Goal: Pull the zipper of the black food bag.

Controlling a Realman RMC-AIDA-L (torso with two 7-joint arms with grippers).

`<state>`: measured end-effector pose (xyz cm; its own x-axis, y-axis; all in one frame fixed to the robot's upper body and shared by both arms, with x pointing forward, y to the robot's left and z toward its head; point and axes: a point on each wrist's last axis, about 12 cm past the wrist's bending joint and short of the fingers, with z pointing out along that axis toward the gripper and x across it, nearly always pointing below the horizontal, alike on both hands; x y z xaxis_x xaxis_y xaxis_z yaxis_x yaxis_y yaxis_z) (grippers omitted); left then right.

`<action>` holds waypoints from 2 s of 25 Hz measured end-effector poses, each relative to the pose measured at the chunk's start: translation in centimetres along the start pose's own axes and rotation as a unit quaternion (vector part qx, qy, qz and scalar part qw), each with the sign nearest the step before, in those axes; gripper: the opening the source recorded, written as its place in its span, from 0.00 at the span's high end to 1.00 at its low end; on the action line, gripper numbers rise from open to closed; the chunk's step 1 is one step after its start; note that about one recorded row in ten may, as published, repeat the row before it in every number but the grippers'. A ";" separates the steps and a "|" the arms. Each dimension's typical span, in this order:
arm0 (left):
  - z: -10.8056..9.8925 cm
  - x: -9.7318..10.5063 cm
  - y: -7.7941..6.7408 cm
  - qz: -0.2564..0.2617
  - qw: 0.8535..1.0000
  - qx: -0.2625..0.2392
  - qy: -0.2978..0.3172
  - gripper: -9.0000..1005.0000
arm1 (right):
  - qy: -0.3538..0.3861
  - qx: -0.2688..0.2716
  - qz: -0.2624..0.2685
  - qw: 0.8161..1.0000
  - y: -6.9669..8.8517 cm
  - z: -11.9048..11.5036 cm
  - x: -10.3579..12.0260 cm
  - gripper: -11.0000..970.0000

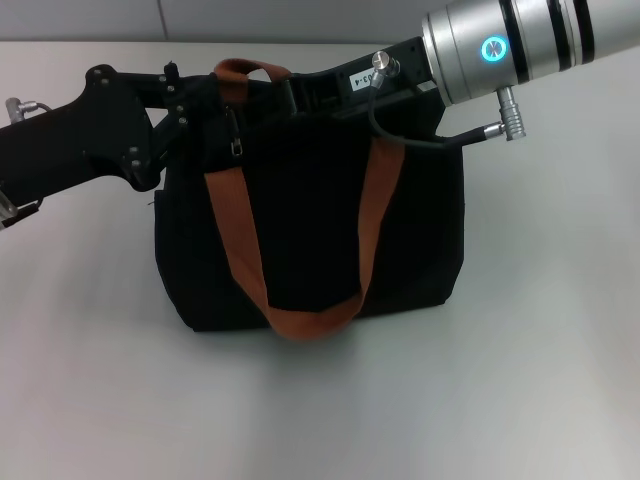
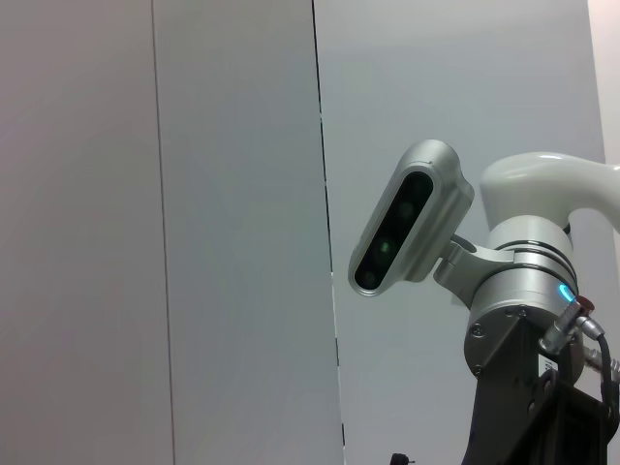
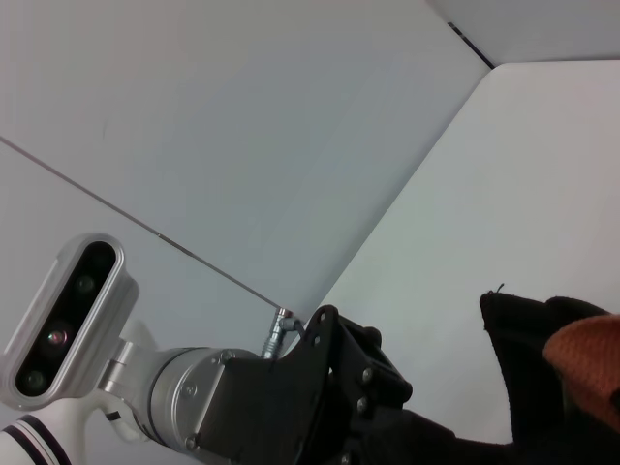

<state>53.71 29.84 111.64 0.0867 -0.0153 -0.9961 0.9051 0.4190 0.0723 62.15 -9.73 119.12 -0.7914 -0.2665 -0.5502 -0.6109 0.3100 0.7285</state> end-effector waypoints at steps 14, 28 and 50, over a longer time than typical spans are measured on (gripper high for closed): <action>-0.4 0.2 -0.2 -0.004 1.000 -0.004 0.002 0.96 | 0.003 0.002 -0.005 1.000 0.0 0.1 0.0 0.66; -0.7 0.4 -0.4 -0.007 1.000 -0.006 0.002 0.95 | 0.000 0.001 -0.015 1.000 0.1 0.0 -0.1 0.91; -1.3 0.4 -0.4 -0.005 1.000 -0.018 -0.001 0.95 | -0.007 0.018 -0.019 1.000 -0.1 -0.5 -0.2 0.99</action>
<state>52.79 30.86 111.13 0.0790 -0.0205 -0.9967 0.8905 0.4509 0.0613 62.34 -10.13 119.37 -0.7679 -0.2654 -0.5831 -0.6405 0.3320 0.6925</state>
